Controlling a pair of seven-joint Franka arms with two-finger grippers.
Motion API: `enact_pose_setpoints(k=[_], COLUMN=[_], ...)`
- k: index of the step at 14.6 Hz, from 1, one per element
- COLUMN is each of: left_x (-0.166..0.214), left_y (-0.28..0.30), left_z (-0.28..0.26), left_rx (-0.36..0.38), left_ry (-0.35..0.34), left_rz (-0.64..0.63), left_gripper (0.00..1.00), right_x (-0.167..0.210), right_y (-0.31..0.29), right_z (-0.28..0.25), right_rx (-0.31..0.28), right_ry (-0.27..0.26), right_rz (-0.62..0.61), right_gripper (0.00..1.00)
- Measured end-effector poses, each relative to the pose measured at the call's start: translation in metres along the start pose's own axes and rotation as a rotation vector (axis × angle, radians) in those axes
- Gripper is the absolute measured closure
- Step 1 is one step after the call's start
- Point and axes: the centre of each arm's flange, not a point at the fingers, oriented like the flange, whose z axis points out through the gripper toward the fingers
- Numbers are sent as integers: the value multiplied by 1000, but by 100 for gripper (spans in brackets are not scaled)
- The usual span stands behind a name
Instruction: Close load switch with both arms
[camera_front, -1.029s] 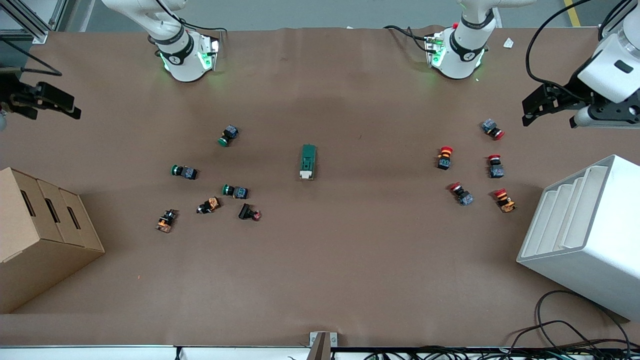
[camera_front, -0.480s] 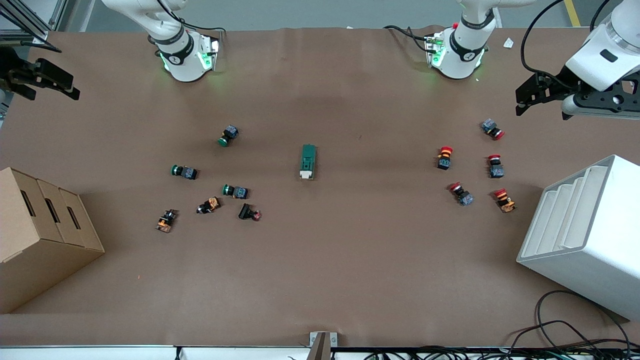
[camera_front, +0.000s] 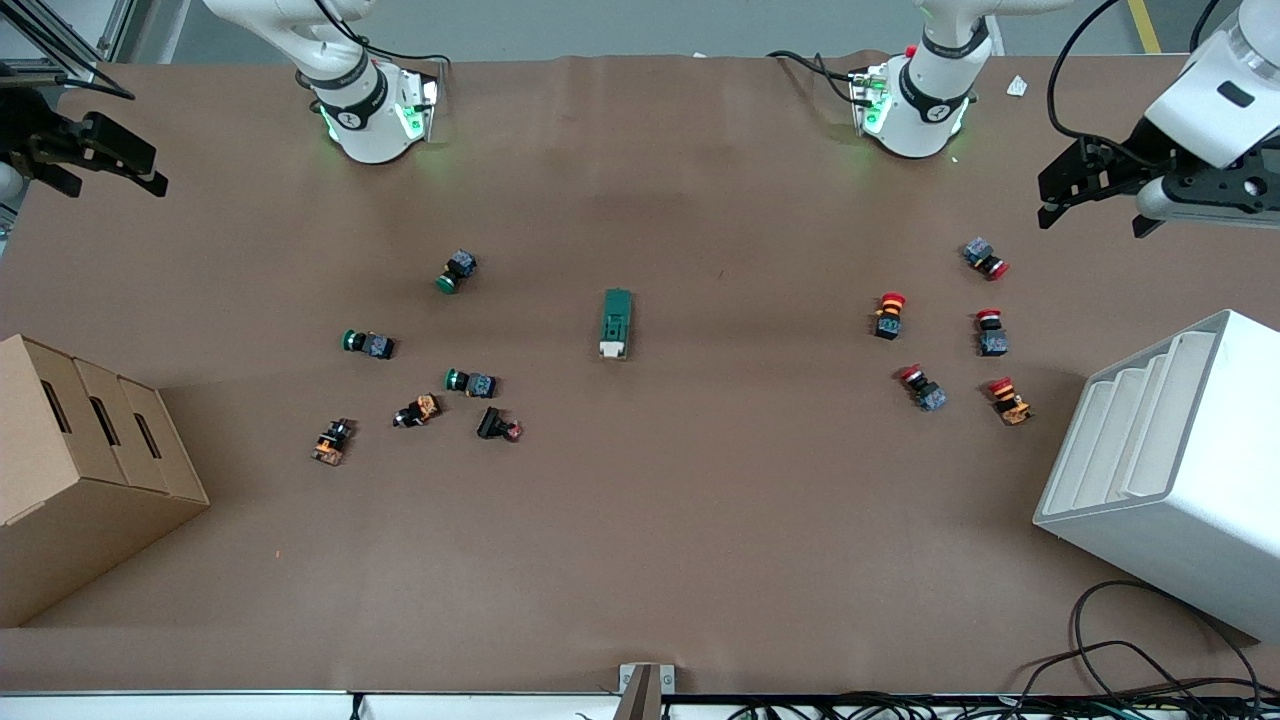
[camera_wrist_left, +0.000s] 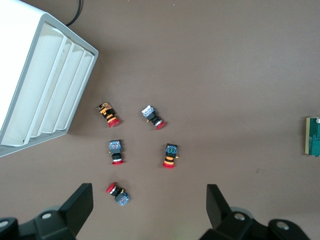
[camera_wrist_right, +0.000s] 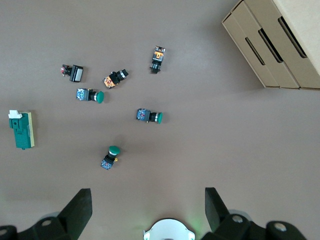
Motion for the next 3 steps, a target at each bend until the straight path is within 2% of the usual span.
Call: enact_pose_setpoints(k=[3], left_x=[-1], left_y=[0], left_z=[0], left_rx=[0], left_ry=[-12], left_rz=[-4], left_gripper=[0], right_x=[1], right_y=[0], right_z=[-1], right_rx=[-2], right_ry=[12], right_rz=[-1], right_gripper=[0])
